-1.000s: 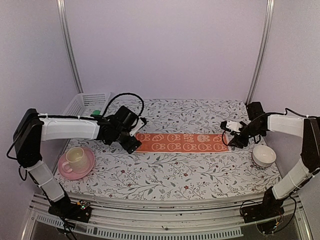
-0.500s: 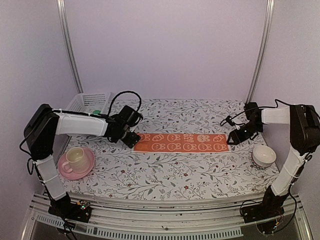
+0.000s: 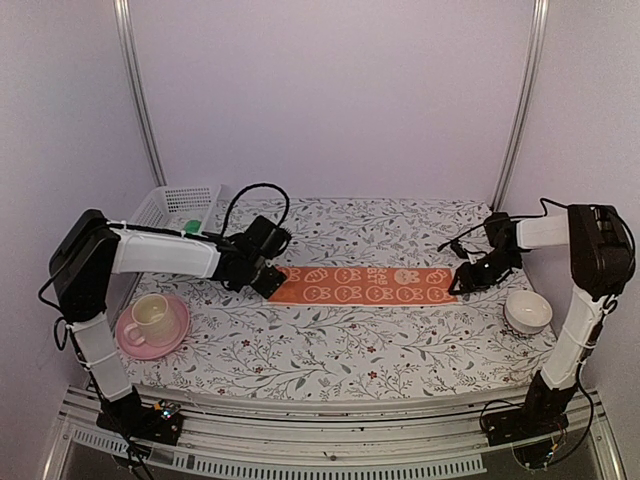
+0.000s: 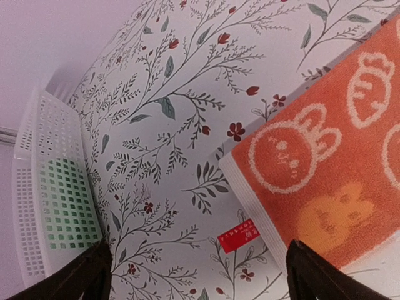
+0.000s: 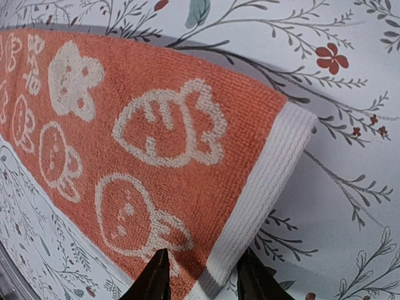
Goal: Roll the towels
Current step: Adjust the towel at the center of the board.
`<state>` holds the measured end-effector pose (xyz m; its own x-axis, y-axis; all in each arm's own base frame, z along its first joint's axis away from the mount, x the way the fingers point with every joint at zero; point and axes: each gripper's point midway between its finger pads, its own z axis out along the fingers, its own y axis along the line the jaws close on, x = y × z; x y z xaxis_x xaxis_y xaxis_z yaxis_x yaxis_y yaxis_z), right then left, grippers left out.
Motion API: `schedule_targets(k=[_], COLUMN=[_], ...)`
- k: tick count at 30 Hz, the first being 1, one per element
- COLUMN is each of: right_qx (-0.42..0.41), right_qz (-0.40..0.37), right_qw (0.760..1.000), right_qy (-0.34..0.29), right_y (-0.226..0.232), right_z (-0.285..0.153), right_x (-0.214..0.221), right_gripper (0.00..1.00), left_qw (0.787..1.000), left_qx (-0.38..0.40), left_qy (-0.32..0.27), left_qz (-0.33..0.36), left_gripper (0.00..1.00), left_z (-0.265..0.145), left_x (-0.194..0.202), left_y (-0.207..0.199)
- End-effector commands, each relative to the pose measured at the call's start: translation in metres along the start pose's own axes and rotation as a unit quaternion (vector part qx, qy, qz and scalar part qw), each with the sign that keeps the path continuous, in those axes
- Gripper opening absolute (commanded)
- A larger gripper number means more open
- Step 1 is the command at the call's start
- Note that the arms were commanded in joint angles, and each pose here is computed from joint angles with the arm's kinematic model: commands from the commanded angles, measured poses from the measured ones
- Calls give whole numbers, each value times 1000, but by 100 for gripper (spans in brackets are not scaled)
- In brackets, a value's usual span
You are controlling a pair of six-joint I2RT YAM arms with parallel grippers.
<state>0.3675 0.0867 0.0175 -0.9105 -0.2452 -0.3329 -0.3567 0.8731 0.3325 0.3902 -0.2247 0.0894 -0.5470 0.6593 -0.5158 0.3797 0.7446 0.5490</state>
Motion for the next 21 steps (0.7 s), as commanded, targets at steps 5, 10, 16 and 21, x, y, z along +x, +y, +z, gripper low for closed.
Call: schedule_targets(k=[5,10,16,21], right_qx=[-9,22,40,62], right_qz=[48,60,92,88], right_qw=[998,998,993,991], right_qy=[43,20,-56,-75], right_y=[-8,-26,-62,-87], right_z=[24,11,-42,-69], right_x=[17,9,-19,-31], right_gripper=[8,2,2,2], left_qw=[999,999,1000,1000], left_qx=[-32,-32,-22,-15], left_qy=[-5,-5,-7,-7], left_qz=[4,0,1,7], left_gripper=[97,97,97,97], left_z=[-12,-19,-27,-32], left_x=[-2,-1,4,9], left_y=[2,-1,-14,-26])
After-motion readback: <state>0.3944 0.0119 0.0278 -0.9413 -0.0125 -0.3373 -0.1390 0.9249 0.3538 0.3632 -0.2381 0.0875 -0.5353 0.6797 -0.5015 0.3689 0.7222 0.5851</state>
